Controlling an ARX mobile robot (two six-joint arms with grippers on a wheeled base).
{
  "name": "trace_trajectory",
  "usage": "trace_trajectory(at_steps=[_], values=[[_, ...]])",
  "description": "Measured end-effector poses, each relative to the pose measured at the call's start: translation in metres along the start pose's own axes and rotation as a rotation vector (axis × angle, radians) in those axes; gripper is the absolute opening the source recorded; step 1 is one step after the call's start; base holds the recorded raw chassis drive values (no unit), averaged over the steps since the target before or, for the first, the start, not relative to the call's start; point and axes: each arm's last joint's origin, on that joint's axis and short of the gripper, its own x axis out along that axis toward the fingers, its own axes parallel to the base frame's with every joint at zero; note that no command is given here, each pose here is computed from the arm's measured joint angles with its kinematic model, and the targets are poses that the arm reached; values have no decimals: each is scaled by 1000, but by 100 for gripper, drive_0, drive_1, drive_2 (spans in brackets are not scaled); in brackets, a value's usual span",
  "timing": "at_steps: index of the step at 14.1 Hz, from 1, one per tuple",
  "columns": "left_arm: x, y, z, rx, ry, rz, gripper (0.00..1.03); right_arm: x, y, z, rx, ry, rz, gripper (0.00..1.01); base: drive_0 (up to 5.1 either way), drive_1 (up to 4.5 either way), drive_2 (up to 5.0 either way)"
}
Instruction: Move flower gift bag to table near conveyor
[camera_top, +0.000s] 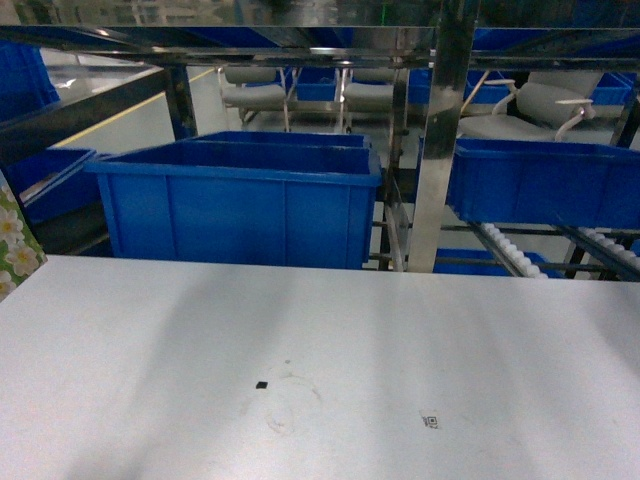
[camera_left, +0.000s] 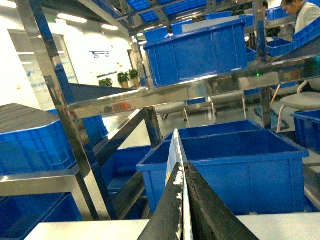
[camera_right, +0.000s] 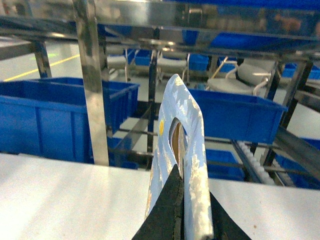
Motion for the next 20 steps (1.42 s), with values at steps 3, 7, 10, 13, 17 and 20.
trace_trajectory(at_steps=[3,7,10,13,17,20], values=[[0,0,0,0,0,0,2,4,0,-25,32,135,10,2,0,0,0],[0,0,0,0,0,0,2,15,6,-55,53,286,45,2,0,0,0],[0,0,0,0,0,0,2,37,-1,-60,39,283,23,2,0,0,0],[0,0,0,0,0,0,2,50,-10,-71,47,306,1,2,0,0,0],[0,0,0,0,0,0,2,51,-14,-79,55,318,1,2,0,0,0],[0,0,0,0,0,0,2,45,-17,-91,92,377,-9,2,0,0,0]])
